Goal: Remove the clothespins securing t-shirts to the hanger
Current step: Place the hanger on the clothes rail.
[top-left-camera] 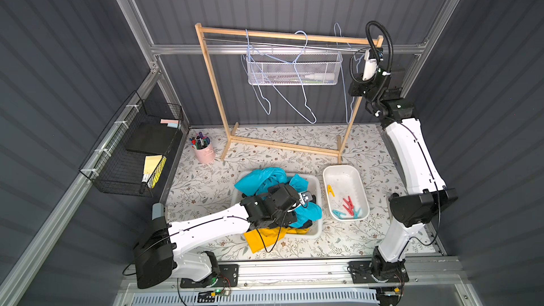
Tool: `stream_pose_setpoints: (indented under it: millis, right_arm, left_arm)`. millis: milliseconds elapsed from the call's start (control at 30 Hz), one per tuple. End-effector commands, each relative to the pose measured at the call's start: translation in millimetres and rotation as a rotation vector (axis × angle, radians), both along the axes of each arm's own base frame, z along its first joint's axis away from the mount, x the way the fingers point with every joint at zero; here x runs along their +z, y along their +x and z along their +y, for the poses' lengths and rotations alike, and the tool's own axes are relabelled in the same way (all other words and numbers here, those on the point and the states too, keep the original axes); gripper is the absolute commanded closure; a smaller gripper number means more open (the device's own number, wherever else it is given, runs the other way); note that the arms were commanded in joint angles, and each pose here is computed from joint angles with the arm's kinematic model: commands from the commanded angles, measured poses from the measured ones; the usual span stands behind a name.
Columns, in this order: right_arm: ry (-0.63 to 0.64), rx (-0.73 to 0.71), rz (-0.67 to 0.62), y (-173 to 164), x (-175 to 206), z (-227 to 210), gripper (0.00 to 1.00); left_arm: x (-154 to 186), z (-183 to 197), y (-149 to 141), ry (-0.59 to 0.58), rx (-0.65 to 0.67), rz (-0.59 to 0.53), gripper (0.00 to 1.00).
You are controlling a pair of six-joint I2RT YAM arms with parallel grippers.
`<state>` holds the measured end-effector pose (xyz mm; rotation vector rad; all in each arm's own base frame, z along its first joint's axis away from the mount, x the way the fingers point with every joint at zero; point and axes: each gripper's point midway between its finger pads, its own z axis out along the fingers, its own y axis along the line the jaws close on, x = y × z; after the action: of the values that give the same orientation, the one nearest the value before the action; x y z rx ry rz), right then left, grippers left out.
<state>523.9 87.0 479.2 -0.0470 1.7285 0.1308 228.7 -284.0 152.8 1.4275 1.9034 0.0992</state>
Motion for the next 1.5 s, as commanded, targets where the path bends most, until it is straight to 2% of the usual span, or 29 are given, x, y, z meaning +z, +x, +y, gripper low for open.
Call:
stream_pose_setpoints:
  millis: [0, 233, 633, 667, 700, 933, 1100, 1200, 1467]
  right_arm:
    - [0.018, 0.004, 0.023, -5.2, -7.1, -1.5, 0.91]
    - [0.057, 0.118, -0.066, -27.9, 13.7, 13.9, 0.52]
    - [0.101, 0.247, -0.166, -91.9, 51.7, 24.6, 0.13]
    - [0.1, 0.248, -0.175, -98.5, 53.4, 23.3, 0.04]
    - [0.105, 0.236, -0.18, -103.2, 53.9, 20.4, 0.01]
    - [0.087, 0.197, -0.201, -143.4, 47.8, 6.1, 0.01]
    - [0.085, 0.209, -0.214, -175.6, 31.1, 2.2, 0.01]
    - [0.069, 0.219, -0.216, -188.6, 15.7, 1.3, 0.01]
    - [0.054, 0.231, -0.173, -217.2, -17.4, -1.9, 0.01]
  left_arm:
    - [3.6, 1.4, -2.9, -0.02, -0.018, 0.004, 0.0]
    - [17.4, -4.4, 0.7, -0.066, -0.002, -0.01, 0.0]
    - [59.4, -7.9, 13.9, -0.183, 0.063, -0.098, 0.0]
    - [62.1, -6.9, 14.8, -0.19, 0.068, -0.109, 0.0]
    - [64.5, -6.3, 15.1, -0.198, 0.075, -0.111, 0.0]
    - [82.6, 5.0, 19.7, -0.275, 0.169, -0.116, 0.0]
    - [87.5, 15.2, 27.4, -0.367, 0.248, -0.049, 0.0]
    - [91.0, 12.1, 25.1, -0.428, 0.227, 0.017, 0.0]
    - [93.0, -2.4, -3.0, -0.413, 0.074, 0.197, 0.0]
